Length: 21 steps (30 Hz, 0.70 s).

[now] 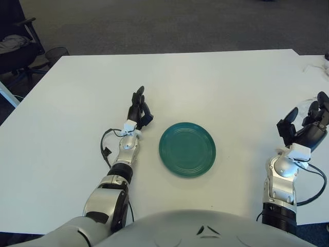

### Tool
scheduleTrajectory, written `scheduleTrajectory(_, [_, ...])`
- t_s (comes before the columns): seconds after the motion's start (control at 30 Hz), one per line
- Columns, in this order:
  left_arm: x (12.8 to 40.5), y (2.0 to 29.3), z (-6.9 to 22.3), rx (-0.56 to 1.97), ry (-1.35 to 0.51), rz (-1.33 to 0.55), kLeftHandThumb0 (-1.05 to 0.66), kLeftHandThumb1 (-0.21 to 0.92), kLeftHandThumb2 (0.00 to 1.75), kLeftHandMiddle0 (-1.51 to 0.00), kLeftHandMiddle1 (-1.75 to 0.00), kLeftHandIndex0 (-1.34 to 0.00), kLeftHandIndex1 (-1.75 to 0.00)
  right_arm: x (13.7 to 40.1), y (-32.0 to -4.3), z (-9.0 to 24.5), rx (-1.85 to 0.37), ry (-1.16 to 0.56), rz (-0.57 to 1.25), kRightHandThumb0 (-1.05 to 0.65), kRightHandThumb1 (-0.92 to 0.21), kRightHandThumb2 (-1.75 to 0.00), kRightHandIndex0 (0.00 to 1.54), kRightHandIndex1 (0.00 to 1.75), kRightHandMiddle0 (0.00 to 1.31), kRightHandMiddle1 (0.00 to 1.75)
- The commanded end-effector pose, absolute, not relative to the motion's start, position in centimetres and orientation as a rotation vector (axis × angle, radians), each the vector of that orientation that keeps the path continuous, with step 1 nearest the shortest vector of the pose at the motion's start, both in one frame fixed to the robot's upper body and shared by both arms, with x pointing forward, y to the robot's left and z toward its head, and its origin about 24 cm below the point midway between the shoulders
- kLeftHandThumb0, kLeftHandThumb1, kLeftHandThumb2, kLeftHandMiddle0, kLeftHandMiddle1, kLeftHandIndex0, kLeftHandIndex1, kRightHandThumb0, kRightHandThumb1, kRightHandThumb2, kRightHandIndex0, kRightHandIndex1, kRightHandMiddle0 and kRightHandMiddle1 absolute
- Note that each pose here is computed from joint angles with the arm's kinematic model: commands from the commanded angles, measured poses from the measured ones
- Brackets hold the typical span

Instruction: Put the bottle into the plate.

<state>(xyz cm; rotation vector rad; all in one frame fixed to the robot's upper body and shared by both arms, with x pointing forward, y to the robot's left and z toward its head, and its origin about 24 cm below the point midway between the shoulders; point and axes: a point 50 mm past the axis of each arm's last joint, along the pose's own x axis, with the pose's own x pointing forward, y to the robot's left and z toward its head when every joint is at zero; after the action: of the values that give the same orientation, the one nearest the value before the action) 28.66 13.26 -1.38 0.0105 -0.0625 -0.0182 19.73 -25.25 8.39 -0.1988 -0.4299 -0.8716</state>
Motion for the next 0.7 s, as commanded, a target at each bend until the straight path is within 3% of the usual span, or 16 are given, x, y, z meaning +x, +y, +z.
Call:
scheduleTrajectory(0.0, [25.2, 13.8, -5.2, 0.030, 0.099, -0.011, -0.83, 0.92, 1.09, -0.20, -0.01, 0.00, -0.42, 20.2, -25.3, 9.1, -0.180, -0.446, -0.892, -0.62, -0.92, -0.63, 0.22, 0.05, 0.00, 0.67])
scheduleTrajectory(0.43, [25.0, 14.0, -5.1, 0.049, 0.088, -0.020, -0.86, 0.92, 1.10, -0.18, 0.00, 0.00, -0.38, 22.5, -26.7, 10.4, -0.215, -0.397, -0.927, -0.62, -0.89, -0.58, 0.22, 0.05, 0.00, 0.70])
scheduleTrajectory(0.57, [25.1, 14.0, -5.1, 0.056, 0.084, -0.017, -0.86, 0.92, 1.10, -0.19, 0.00, 0.00, -0.39, 24.6, -33.4, 9.3, -0.224, -0.248, -0.921, -0.63, -0.89, -0.57, 0.21, 0.04, 0.00, 0.66])
scheduleTrajectory(0.67, [25.0, 14.0, -5.1, 0.058, 0.082, -0.017, -0.86, 0.92, 1.10, -0.19, -0.01, 0.00, -0.40, 24.7, -35.8, 8.3, -0.251, -0.166, -0.942, -0.66, -0.91, -0.57, 0.20, 0.03, 0.00, 0.61])
